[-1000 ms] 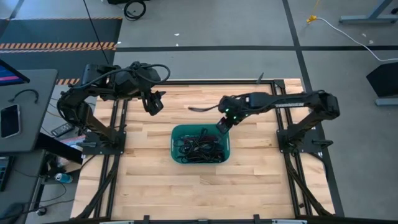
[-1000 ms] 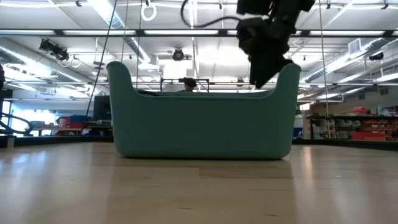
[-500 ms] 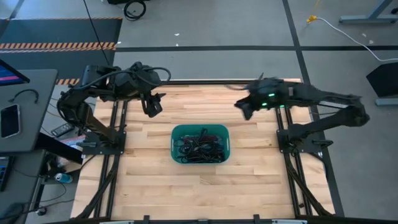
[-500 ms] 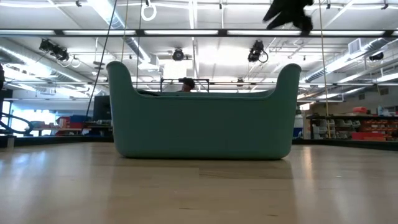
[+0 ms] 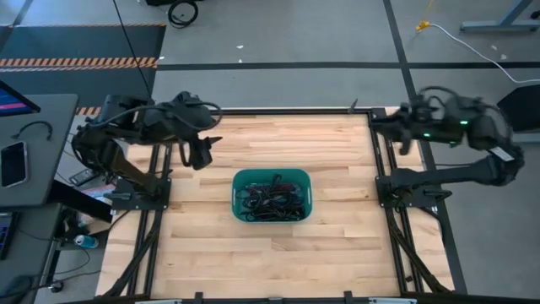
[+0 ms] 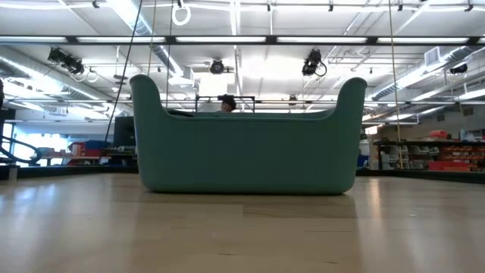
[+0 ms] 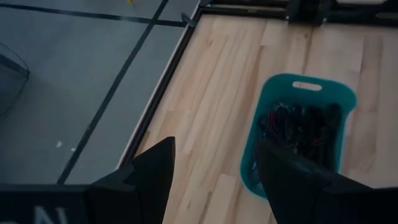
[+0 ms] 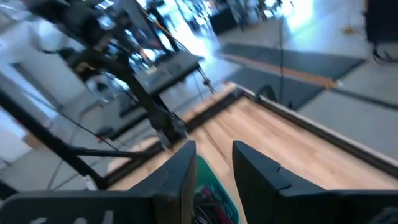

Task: Pick and place USB-C Cables
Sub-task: Return to Home Position

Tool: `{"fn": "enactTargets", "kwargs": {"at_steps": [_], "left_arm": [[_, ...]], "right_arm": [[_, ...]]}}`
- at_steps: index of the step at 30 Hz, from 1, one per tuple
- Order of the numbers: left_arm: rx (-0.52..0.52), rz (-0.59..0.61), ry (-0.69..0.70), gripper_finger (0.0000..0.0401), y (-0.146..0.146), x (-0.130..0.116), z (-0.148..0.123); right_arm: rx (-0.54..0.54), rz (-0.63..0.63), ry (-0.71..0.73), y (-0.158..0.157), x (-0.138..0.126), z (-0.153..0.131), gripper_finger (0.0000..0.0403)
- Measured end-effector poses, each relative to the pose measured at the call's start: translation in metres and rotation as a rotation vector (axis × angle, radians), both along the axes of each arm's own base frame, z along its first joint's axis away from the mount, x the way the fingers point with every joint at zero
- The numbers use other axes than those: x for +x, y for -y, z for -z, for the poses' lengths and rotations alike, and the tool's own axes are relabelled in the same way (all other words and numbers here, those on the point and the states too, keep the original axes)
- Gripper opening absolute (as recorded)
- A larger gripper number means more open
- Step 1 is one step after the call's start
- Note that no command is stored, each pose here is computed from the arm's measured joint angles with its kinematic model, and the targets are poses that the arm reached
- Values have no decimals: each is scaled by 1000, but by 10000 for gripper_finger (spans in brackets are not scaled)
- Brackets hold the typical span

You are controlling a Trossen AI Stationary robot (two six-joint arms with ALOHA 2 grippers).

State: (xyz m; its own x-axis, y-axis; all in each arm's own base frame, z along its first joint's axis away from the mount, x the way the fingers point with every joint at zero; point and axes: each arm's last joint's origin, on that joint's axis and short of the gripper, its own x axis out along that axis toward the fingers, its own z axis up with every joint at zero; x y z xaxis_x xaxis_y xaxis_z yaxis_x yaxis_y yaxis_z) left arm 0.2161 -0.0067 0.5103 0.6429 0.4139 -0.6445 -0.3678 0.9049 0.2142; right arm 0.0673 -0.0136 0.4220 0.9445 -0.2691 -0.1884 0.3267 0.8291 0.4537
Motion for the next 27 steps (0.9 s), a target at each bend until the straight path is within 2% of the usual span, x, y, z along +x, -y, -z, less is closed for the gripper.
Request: {"fn": "enactTargets", "kwargs": {"at_steps": [4, 7, 9, 12, 24, 27], "left_arm": [[-19, -12, 31, 227, 0, -8, -4], [-20, -13, 35, 227, 0, -9, -4], [-21, -14, 35, 227, 0, -9, -4], [-21, -15, 36, 227, 0, -9, -4], [-37, -34, 17, 225, 0, 17, 5], [-37, -19, -15, 202, 1, 21, 9]], "right_arm": [[-44, -31, 74, -5, -26, -3, 90], [-82, -33, 103, -6, -39, -4, 33], [-128, -36, 108, -7, -44, -4, 10], [-145, -37, 112, -7, -47, -4, 7], [-179, -40, 103, -7, -47, -4, 2], [-180, -40, 103, -7, -47, -4, 2]]}}
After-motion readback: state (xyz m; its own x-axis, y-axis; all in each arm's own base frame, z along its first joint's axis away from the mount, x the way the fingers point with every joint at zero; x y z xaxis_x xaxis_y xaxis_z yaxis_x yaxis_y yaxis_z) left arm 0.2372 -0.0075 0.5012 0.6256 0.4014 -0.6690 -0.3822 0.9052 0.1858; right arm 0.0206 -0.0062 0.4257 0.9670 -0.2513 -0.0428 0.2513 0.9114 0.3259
